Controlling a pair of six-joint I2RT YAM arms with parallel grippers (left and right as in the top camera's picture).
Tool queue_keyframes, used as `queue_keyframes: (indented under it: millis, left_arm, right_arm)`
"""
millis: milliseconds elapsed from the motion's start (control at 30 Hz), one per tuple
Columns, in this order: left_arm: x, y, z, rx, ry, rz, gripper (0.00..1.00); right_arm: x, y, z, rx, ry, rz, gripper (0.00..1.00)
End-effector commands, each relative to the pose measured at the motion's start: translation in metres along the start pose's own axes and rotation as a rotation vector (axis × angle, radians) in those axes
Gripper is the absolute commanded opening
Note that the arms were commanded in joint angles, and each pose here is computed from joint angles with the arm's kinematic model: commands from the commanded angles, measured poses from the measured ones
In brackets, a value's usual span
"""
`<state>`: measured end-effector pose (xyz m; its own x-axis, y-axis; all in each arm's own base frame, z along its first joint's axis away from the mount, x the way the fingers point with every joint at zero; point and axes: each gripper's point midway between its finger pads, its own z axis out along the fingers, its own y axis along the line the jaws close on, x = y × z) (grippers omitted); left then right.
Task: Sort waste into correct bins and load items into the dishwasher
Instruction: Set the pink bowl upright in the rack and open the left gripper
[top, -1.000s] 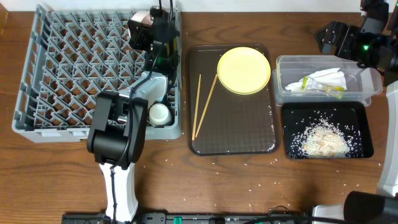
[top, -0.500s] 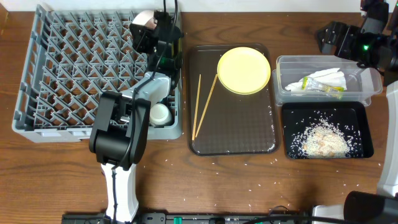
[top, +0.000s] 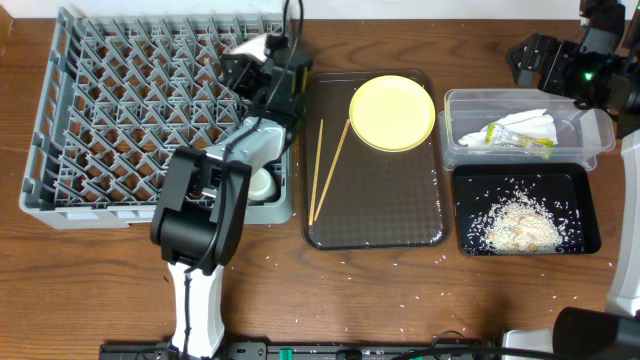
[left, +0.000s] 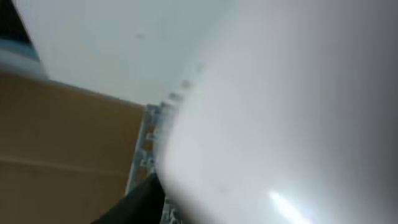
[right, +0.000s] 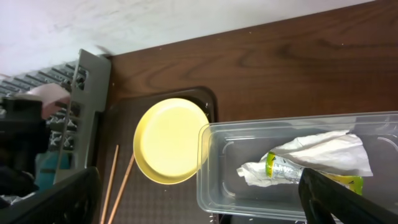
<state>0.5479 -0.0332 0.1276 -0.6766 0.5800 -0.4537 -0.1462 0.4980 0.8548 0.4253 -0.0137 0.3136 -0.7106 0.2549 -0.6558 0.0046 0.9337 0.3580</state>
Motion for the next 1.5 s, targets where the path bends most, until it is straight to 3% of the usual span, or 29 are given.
queue_keyframes:
  millis: [0, 267, 400, 600, 700, 967, 1133, 1467]
  left_arm:
    - [0.0, -0.008, -0.001, 0.02, -0.01, 0.001, 0.43]
    - [-0.011, -0.007, -0.009, 0.015, -0.043, -0.028, 0.44]
    - [-0.018, 0.003, -0.011, 0.003, -0.06, -0.062, 0.53]
    - [-0.025, 0.023, -0.019, -0.003, -0.073, -0.181, 0.78]
    - [-0.025, 0.024, -0.021, 0.02, -0.069, -0.231, 0.82]
    - [-0.048, 0.035, -0.049, 0.169, -0.147, -0.315, 0.84]
    - [-0.064, 0.045, -0.085, 0.407, -0.21, -0.435, 0.84]
    - [-0.048, 0.014, -0.117, 0.694, -0.106, -0.526, 0.84]
  right_arm:
    - [-0.001, -0.001, -0.003, -0.001, -0.007, 0.013, 0.99]
    - [-0.001, -0.001, -0.003, -0.001, -0.007, 0.013, 0.99]
    - [-0.001, -0.001, -0.003, -0.001, -0.007, 0.013, 0.99]
    - [-0.001, -0.001, -0.003, -0.001, -0.007, 0.013, 0.99]
    - [-0.001, -0.001, -0.003, -0.001, -0.007, 0.013, 0.99]
    - [-0.001, -0.001, -0.003, -0.001, -0.007, 0.013, 0.99]
    - [-0.001, -0.001, -0.003, -0.001, -0.007, 0.013, 0.99]
    - [-0.001, -0.001, -0.003, -0.001, -0.007, 0.013, 0.99]
